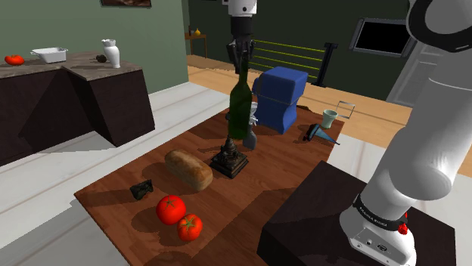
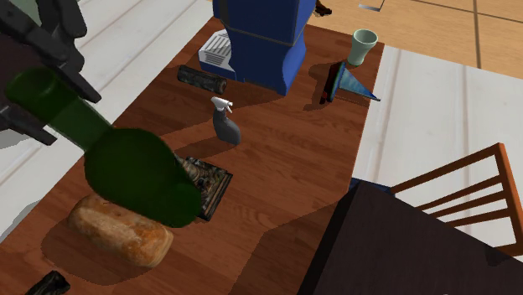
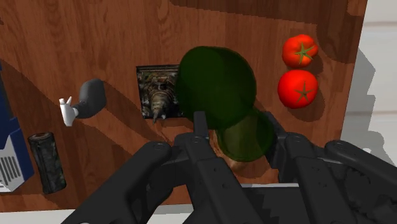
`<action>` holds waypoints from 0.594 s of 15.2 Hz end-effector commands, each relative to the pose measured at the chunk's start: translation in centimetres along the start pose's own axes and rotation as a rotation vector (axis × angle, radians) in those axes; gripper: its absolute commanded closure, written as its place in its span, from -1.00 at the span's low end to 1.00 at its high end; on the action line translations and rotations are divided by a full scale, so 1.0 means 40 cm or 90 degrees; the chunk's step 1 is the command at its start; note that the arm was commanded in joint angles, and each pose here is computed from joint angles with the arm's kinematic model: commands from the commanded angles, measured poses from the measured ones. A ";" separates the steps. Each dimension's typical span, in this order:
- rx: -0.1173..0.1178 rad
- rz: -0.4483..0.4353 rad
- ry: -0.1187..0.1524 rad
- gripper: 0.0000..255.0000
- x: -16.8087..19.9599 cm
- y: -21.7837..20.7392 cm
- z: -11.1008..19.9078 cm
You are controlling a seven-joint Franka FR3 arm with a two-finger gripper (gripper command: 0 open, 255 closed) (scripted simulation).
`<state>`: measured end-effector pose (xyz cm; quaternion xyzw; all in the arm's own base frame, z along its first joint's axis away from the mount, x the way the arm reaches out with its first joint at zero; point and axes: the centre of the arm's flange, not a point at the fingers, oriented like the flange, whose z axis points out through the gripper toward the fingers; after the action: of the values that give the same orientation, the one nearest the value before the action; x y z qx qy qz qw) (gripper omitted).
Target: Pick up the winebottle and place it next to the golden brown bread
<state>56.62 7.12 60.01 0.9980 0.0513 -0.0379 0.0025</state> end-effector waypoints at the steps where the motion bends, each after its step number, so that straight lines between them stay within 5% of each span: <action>1: 0.000 0.001 0.000 1.00 -0.007 -0.063 -0.022; 9: 0.000 0.001 0.000 1.00 -0.028 -0.307 -0.122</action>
<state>55.01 17.82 64.25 0.9980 0.0511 -0.0378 0.0027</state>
